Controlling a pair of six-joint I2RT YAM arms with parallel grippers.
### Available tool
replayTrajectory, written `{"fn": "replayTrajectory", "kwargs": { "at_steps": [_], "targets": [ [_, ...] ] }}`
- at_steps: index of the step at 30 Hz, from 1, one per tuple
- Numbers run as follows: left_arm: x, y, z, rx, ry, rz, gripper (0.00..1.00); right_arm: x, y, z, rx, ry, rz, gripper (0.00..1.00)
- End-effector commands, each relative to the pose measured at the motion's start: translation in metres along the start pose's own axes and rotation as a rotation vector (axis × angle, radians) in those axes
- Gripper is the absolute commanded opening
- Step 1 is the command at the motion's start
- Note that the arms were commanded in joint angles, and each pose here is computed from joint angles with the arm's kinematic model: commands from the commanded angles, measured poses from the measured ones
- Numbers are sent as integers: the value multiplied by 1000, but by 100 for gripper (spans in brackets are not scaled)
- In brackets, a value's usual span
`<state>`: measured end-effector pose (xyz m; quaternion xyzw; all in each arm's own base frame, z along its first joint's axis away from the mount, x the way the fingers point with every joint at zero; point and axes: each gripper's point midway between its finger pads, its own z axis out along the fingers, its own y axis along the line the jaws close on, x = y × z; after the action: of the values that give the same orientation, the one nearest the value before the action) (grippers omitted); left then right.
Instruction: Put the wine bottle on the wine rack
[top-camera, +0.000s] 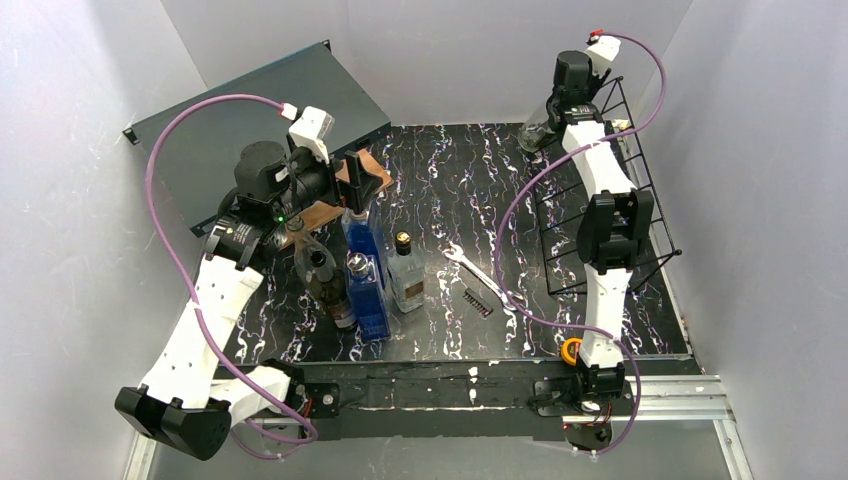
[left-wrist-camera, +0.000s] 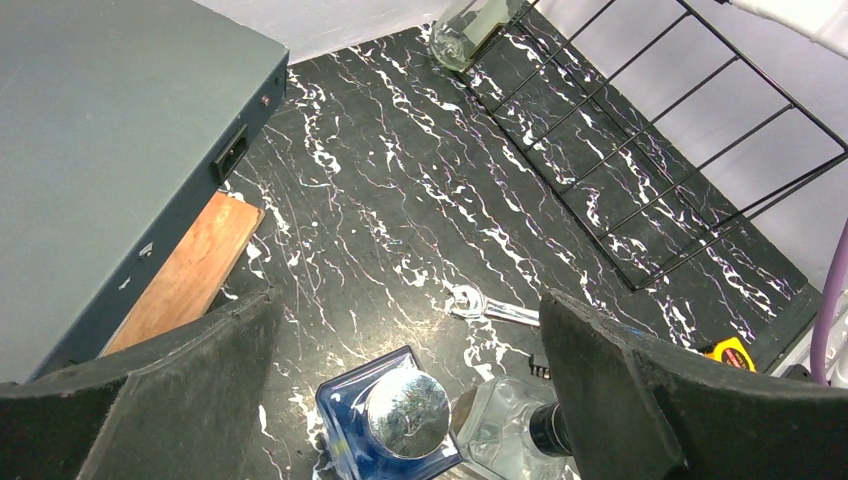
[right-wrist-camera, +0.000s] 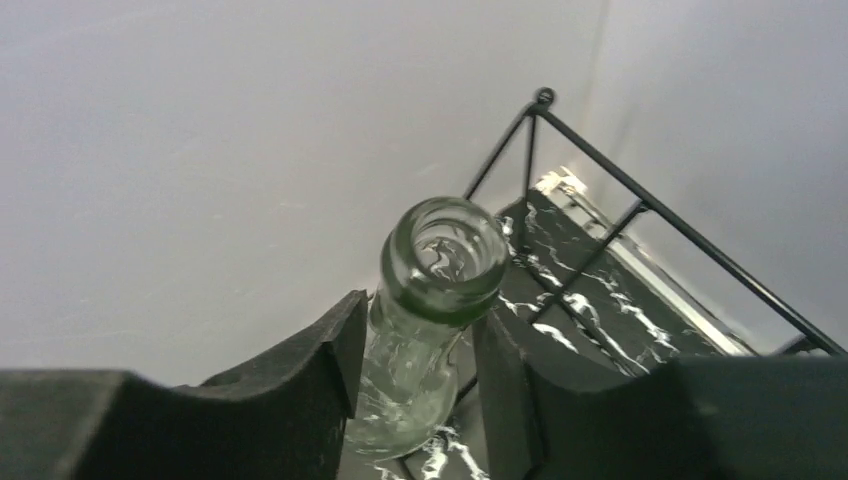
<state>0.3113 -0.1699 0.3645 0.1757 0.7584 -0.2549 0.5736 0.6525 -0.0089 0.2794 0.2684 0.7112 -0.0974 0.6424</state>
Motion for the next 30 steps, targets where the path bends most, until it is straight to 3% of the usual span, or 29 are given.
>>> {"fn": "replayTrajectory", "kwargs": {
  "at_steps": [1, 10, 19, 30],
  "targets": [
    [-12, -8, -6, 20, -31, 18, 99, -19, -36, -5, 126, -32, -126, 59],
    [-14, -8, -8, 16, -38, 22, 99, -24, -36, -2, 136, -40, -156, 82],
    [-14, -9, -8, 23, -37, 21, 99, -18, -20, -13, 89, -9, -216, 89],
    [-14, -11, -8, 32, -41, 14, 99, -12, 15, -64, -14, 45, -311, 98]
  ]
}}
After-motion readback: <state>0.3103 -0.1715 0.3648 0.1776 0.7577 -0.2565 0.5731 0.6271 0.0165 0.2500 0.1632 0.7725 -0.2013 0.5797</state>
